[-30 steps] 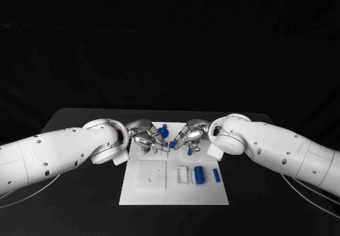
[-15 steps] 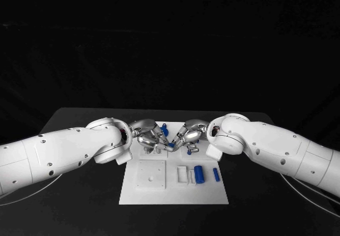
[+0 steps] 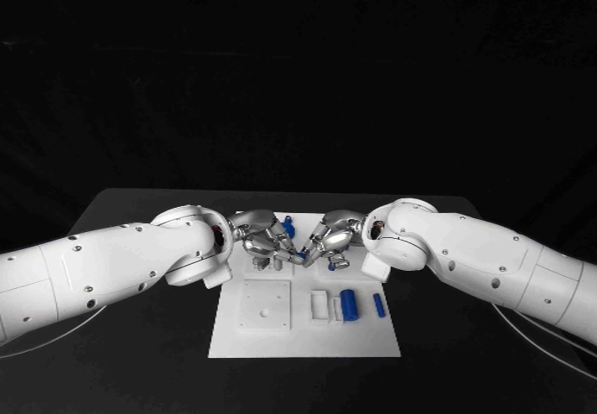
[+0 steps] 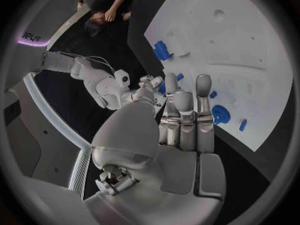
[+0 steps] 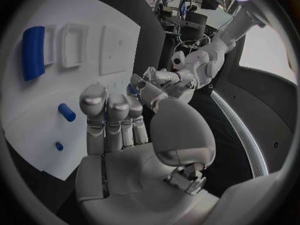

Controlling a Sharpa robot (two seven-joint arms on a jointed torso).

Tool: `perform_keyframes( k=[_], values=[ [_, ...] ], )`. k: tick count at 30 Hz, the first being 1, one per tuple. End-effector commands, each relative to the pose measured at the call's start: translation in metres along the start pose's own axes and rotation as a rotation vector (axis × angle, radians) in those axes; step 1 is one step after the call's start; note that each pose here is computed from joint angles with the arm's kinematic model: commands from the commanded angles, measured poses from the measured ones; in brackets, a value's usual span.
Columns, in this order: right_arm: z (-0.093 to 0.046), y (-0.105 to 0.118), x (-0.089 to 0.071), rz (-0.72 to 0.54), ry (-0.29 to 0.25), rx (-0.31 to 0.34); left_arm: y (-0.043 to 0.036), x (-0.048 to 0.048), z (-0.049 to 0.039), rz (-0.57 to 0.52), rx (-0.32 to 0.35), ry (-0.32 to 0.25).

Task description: Assemble the parts on the task board

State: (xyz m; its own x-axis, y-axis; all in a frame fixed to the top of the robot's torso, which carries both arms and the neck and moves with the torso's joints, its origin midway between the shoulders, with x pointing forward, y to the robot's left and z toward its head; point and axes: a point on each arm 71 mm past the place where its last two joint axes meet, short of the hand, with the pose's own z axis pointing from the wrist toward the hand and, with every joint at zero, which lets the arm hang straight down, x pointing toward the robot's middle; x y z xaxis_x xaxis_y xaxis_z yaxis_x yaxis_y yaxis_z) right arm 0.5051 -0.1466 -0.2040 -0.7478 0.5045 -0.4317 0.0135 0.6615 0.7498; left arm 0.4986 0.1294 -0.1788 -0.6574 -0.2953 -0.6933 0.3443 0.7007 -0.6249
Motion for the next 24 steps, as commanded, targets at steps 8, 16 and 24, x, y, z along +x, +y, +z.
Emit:
perform_keyframes(
  k=[8,16,24],
  values=[
    [0.0010,0.0044,0.0020,-0.005,0.008,-0.015,-0.0102,0.0110,0.0037,0.051,0.037,0.079],
    [0.0018,0.0057,0.0032,-0.006,0.007,-0.009,-0.0144,0.0129,0.0064,0.078,0.044,0.073],
    [0.0029,0.0068,0.0058,-0.011,0.016,-0.005,-0.0145,0.0115,0.0078,0.075,0.042,0.049]
  ],
)
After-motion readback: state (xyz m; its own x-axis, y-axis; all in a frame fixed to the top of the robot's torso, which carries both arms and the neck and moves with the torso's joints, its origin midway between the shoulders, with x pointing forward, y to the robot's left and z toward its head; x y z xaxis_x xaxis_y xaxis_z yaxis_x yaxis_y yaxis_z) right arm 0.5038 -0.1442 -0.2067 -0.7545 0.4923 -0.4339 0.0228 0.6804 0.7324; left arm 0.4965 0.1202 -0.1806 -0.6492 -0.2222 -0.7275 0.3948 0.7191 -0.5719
